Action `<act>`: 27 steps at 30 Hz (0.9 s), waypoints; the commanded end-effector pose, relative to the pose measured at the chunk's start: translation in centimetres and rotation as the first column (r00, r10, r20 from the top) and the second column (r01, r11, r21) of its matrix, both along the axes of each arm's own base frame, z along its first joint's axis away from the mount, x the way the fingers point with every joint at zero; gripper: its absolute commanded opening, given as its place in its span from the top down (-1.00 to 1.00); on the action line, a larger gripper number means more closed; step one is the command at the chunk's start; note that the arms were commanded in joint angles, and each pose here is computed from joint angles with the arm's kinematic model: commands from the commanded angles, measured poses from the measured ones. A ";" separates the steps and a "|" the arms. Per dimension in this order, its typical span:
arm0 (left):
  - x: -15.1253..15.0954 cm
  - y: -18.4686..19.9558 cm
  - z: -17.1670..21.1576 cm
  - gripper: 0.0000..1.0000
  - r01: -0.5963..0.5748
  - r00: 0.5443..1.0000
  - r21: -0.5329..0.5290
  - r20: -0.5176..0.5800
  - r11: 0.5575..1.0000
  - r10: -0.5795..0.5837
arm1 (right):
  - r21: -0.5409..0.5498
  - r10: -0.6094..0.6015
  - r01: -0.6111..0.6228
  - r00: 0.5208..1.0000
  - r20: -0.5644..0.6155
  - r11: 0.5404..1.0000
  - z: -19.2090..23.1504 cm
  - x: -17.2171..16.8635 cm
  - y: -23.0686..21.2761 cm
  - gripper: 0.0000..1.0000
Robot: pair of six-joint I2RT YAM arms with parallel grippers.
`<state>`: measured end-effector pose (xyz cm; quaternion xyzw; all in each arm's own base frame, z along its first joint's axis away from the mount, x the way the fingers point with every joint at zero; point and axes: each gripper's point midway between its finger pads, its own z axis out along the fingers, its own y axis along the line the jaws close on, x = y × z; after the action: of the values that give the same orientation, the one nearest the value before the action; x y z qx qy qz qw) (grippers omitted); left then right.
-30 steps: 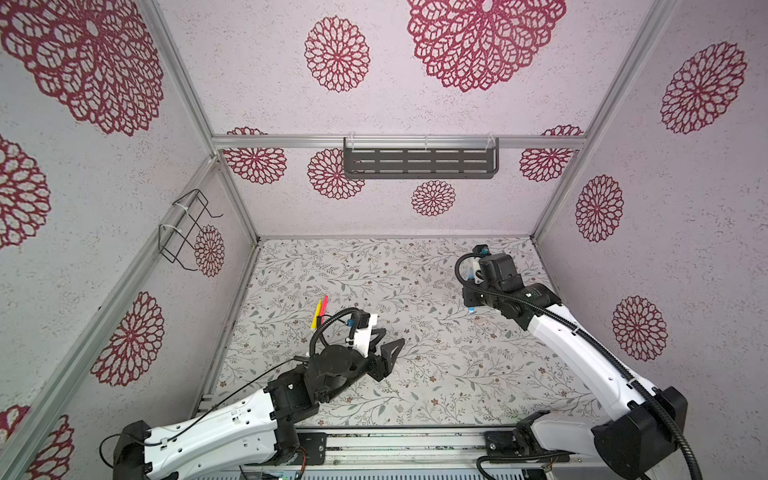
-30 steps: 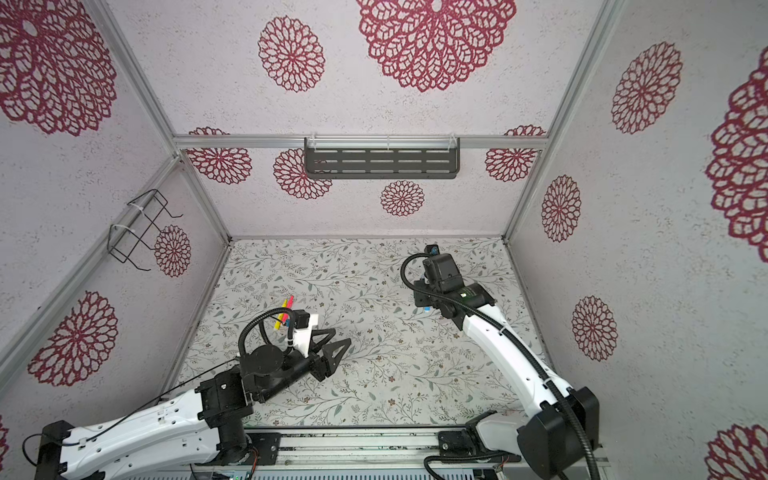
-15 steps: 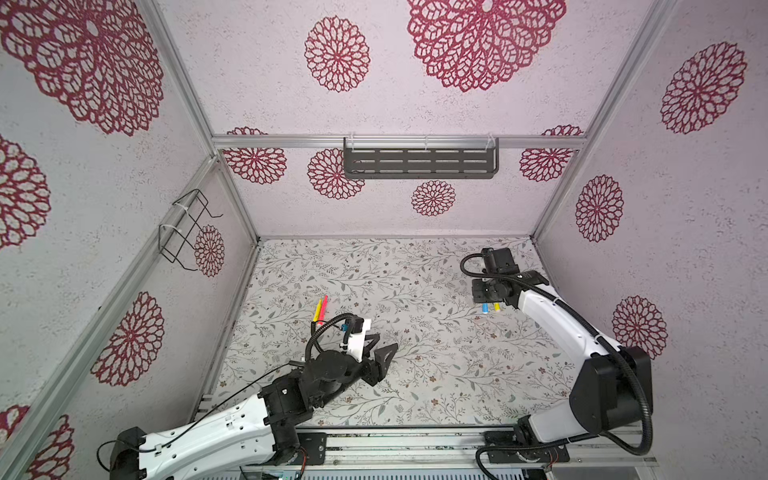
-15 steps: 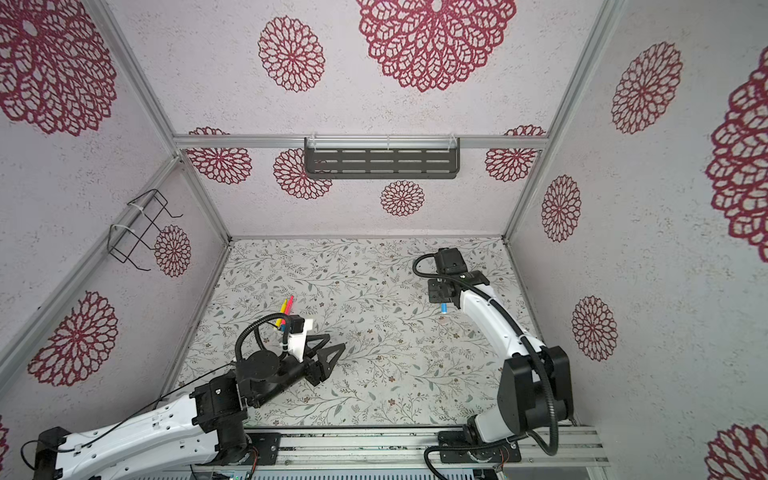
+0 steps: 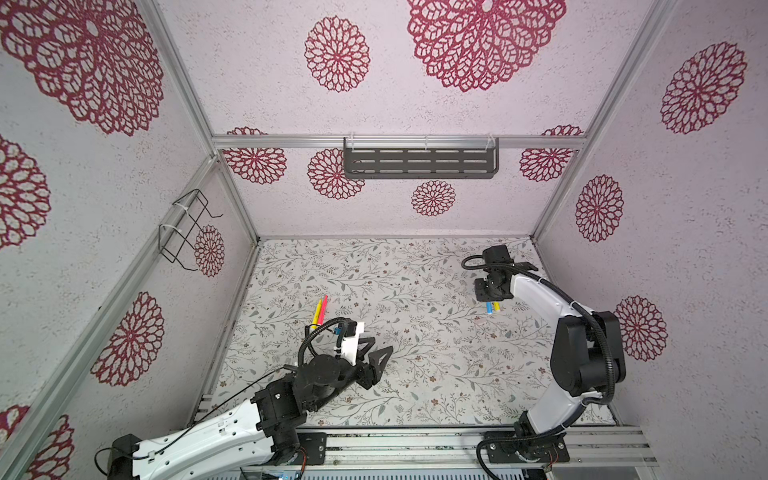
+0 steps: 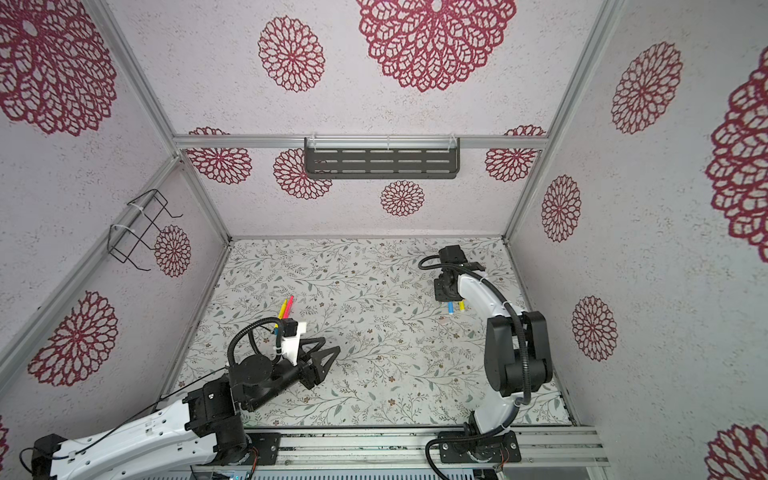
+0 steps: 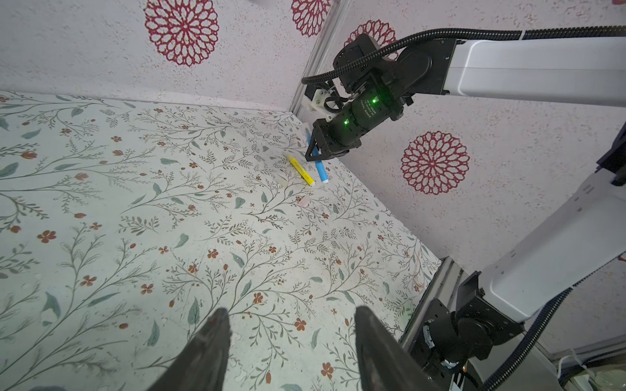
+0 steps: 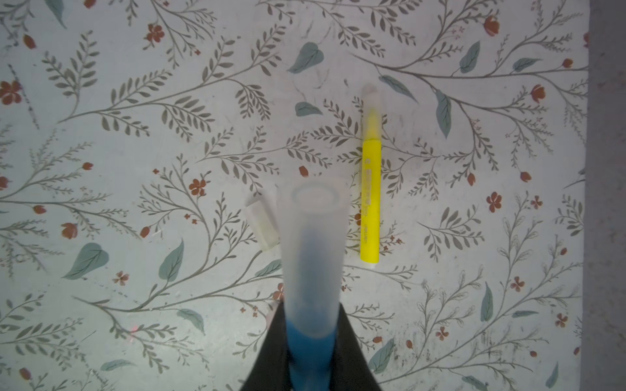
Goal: Insert the pens into the pen caps
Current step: 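Carry the capped blue highlighter with the right gripper toward the far table area, then lower the capped blue highlighter beside the capped yellow one and release it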
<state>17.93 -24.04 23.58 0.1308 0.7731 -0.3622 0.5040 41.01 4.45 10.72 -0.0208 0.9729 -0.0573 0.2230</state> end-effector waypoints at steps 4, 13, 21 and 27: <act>-0.2 0.0 -0.2 -0.22 0.001 1.000 -0.010 -0.012 1.000 -0.001 | -0.068 -0.011 0.009 0.999 -0.041 0.998 -1.6 1.2 -1.5 1.00; -0.1 0.0 -0.4 -0.22 -0.001 1.000 0.003 -0.012 1.000 0.001 | -0.118 -0.029 0.019 0.996 -0.087 0.993 -3.9 3.4 -2.3 1.00; -0.1 0.1 -0.6 -0.22 -0.007 1.000 0.006 -0.022 1.000 0.007 | -0.195 -0.058 0.035 0.992 -0.115 0.980 -5.2 4.2 -3.8 1.00; 0.0 -0.1 -0.4 -0.22 -0.004 1.000 0.009 -0.022 1.000 0.004 | -0.225 -0.076 0.048 0.990 -0.118 0.973 -6.0 4.7 -4.7 1.00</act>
<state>17.93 -24.10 23.08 0.1310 0.7790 -0.3581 0.4978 45.16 1.11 3.91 -0.0194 0.9775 -0.1432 0.1536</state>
